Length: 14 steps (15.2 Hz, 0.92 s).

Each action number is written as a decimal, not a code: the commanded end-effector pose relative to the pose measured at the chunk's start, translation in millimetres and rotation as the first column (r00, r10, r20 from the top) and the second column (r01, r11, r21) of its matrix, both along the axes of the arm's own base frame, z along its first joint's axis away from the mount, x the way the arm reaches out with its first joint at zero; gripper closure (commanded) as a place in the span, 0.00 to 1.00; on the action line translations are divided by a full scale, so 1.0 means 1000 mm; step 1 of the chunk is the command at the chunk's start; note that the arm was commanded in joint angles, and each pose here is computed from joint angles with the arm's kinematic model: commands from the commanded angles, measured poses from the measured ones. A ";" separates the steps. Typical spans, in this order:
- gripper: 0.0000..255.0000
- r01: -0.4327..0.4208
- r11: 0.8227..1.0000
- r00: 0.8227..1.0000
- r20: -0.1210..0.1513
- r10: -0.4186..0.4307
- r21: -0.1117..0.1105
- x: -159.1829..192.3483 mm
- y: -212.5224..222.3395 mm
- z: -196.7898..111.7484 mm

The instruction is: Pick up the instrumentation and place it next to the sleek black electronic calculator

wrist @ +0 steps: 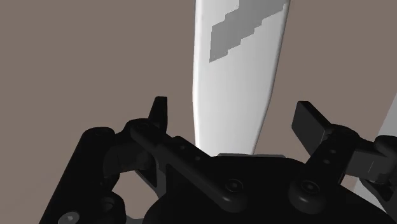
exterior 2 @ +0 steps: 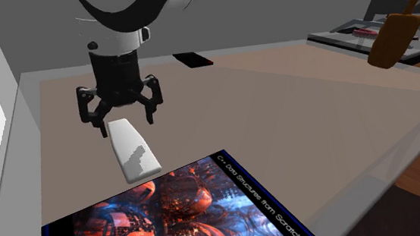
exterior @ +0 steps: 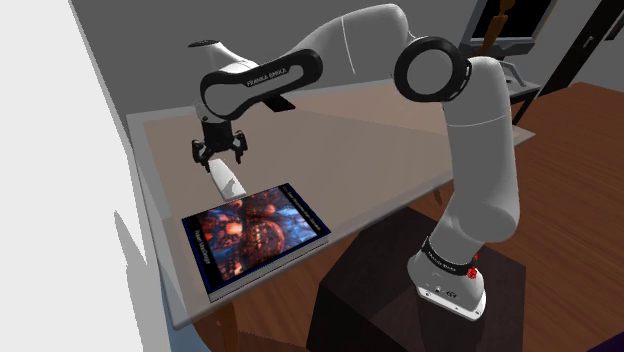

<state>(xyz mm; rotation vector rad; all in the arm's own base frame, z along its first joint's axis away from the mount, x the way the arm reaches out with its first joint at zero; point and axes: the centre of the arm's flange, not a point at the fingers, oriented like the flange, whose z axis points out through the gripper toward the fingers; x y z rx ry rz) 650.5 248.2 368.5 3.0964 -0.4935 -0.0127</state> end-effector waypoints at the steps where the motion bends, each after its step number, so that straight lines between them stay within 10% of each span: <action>1: 0.00 0.005 1.000 1.000 -0.001 -0.005 0.000 0.004 0.005 -0.012; 14: 0.00 0.005 1.000 1.000 -0.001 -0.005 0.000 0.004 0.005 -0.041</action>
